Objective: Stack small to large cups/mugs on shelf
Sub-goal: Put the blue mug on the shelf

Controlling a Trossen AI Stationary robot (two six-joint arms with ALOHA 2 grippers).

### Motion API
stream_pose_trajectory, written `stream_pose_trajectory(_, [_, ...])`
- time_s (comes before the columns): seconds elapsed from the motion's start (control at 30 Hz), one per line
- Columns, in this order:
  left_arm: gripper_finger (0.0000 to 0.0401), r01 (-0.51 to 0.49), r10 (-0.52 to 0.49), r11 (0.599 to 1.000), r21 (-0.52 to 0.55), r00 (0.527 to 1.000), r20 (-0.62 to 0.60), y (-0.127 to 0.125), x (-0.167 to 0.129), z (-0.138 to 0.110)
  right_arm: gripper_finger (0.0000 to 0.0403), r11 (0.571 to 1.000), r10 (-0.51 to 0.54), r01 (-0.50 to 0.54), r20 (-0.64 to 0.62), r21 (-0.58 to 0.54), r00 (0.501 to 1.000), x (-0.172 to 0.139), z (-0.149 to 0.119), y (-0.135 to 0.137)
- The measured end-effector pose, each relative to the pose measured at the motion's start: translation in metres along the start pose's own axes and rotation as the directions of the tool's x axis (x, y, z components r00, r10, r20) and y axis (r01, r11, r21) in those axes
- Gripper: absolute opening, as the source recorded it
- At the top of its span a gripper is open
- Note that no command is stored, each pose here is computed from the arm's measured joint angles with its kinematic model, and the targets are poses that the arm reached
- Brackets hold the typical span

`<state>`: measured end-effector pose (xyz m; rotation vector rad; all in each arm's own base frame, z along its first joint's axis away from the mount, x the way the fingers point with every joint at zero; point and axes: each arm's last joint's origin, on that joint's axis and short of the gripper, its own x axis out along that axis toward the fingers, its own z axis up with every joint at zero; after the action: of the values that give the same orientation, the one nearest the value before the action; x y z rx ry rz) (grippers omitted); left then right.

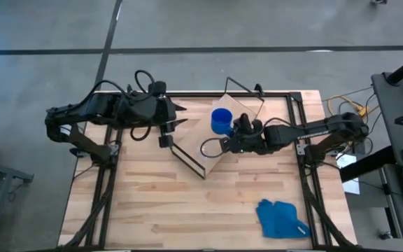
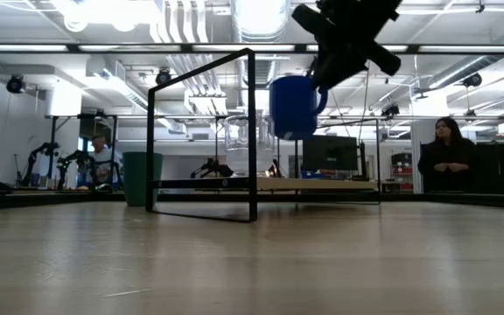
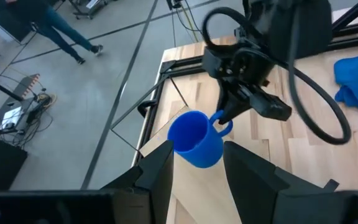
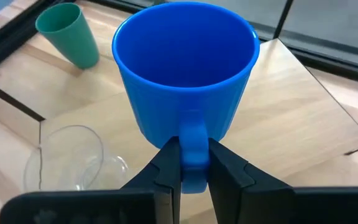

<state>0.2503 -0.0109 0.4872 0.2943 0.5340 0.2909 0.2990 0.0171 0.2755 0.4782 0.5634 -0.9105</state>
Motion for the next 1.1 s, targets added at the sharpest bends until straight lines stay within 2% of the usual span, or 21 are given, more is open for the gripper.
stream_pose_trajectory(0.37, [0.0128, -0.049, 0.049, 0.999, 0.000, 0.999, -0.008, 0.002, 0.000, 0.000, 0.0050, 0.996, 0.050, -0.055, 0.070, 0.068, 0.996, 0.011, -0.037, 0.001])
stream_pose_trajectory(0.6, [0.0128, -0.048, 0.048, 0.999, 0.000, 0.999, -0.008, 0.001, 0.000, 0.000, 0.0050, 0.995, 0.049, -0.053, 0.049, 0.090, 0.998, 0.013, -0.055, -0.003])
stream_pose_trajectory(1.1, [0.0128, -0.051, 0.051, 0.999, -0.008, 0.999, 0.006, 0.002, 0.000, 0.001, 0.0050, 0.995, 0.045, -0.049, 0.041, 0.092, 0.998, 0.017, -0.065, -0.008])
